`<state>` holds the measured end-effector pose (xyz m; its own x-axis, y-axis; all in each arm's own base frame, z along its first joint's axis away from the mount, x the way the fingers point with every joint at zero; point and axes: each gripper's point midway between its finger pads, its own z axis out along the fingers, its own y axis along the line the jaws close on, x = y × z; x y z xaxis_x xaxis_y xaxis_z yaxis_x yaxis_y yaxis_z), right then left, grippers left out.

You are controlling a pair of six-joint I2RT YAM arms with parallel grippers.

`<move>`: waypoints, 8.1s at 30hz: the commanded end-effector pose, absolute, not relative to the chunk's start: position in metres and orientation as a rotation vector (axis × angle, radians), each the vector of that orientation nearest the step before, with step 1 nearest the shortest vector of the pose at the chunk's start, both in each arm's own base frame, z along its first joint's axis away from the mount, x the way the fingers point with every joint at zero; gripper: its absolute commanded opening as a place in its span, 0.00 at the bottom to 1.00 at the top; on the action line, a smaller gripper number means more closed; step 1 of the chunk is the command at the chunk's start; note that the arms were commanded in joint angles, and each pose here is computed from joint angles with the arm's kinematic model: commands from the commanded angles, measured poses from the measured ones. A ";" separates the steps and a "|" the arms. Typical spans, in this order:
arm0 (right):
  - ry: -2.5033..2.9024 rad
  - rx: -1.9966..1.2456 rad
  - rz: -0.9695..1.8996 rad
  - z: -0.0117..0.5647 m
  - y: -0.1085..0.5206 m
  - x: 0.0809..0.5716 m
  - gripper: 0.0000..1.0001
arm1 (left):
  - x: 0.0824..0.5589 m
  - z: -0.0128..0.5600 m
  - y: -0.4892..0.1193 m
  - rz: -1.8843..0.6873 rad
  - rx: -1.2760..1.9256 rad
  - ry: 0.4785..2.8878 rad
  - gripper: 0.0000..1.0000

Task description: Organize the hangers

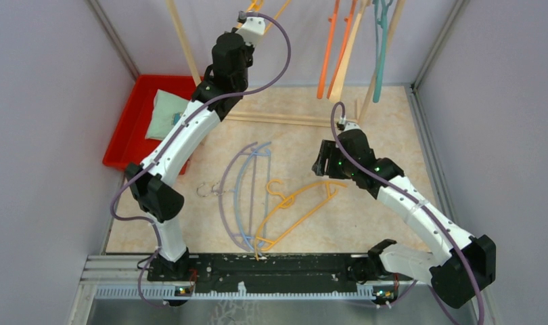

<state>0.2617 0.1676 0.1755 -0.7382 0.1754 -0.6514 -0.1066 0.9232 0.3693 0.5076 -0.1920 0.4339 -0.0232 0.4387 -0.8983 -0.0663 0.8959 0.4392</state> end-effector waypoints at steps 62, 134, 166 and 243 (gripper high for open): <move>2.278 0.039 0.554 0.203 0.165 0.260 0.66 | 0.301 0.389 -0.240 -0.617 0.520 1.642 1.00; 2.302 0.112 0.527 0.185 0.167 0.273 0.64 | 0.244 0.184 -0.204 0.018 0.390 2.211 0.00; 2.269 -0.020 0.564 0.211 0.178 0.277 0.64 | 0.398 0.446 -0.035 0.817 0.026 1.551 0.00; 2.264 0.039 0.535 0.206 0.149 0.287 0.65 | 0.471 0.364 -0.330 0.267 0.642 1.612 0.08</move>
<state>0.2829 0.1510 0.1880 -0.7287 0.1863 -0.6590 -0.1126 0.9166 0.3836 0.4812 -0.3120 0.4160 0.0634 0.4270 -0.9020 0.1067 0.8958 0.4315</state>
